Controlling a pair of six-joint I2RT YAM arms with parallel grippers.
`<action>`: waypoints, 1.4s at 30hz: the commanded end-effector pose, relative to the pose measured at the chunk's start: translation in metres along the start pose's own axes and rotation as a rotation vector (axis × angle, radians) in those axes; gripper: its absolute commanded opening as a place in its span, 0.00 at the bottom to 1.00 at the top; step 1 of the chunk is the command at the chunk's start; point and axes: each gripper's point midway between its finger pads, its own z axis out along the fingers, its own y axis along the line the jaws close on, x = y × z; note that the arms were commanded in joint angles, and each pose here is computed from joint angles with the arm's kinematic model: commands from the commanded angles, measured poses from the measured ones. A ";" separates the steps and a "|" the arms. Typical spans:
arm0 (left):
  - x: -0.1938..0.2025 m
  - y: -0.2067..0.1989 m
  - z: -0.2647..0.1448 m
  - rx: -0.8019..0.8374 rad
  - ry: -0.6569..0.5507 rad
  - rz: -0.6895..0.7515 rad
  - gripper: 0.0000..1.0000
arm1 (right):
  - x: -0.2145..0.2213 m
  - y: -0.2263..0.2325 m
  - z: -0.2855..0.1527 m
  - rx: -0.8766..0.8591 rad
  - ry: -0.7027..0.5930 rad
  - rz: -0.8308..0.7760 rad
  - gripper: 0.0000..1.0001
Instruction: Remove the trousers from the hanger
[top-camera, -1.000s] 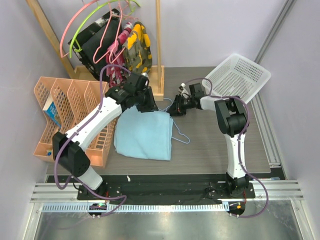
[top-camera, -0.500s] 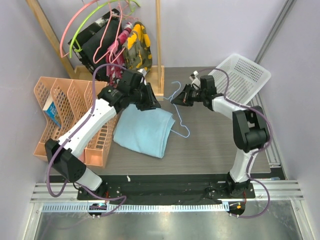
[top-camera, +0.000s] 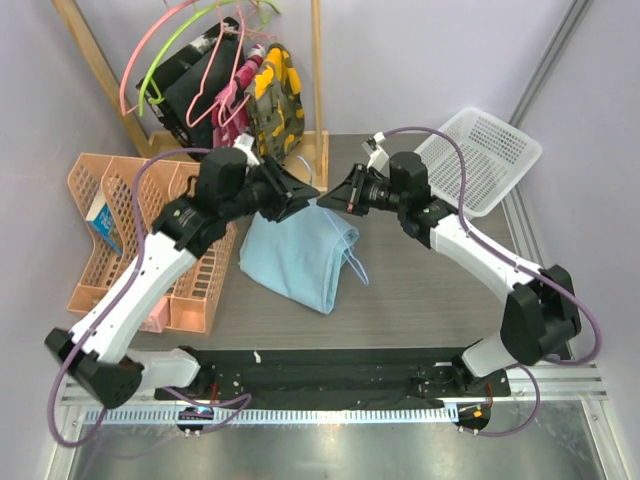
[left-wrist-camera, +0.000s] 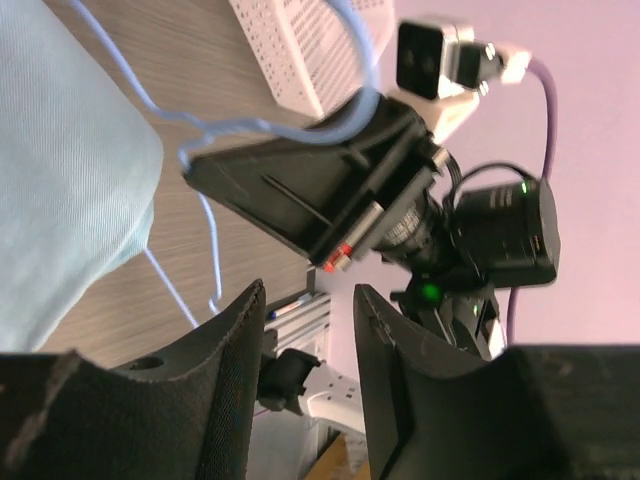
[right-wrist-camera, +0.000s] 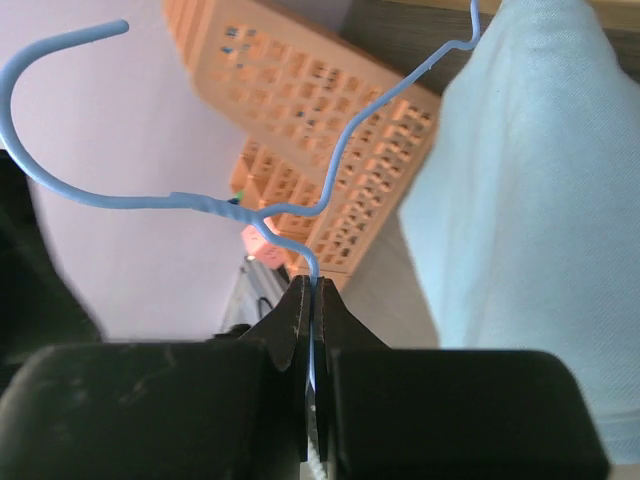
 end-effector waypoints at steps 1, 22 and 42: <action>-0.020 -0.013 -0.019 0.110 -0.151 -0.045 0.41 | -0.020 0.061 -0.017 -0.120 -0.137 0.022 0.01; -0.029 0.044 0.015 0.061 -0.285 0.053 0.52 | 0.004 0.081 -0.011 -0.168 -0.114 0.140 0.01; -0.036 0.059 0.044 0.099 -0.349 0.050 0.51 | 0.007 0.093 -0.012 -0.204 -0.086 0.174 0.01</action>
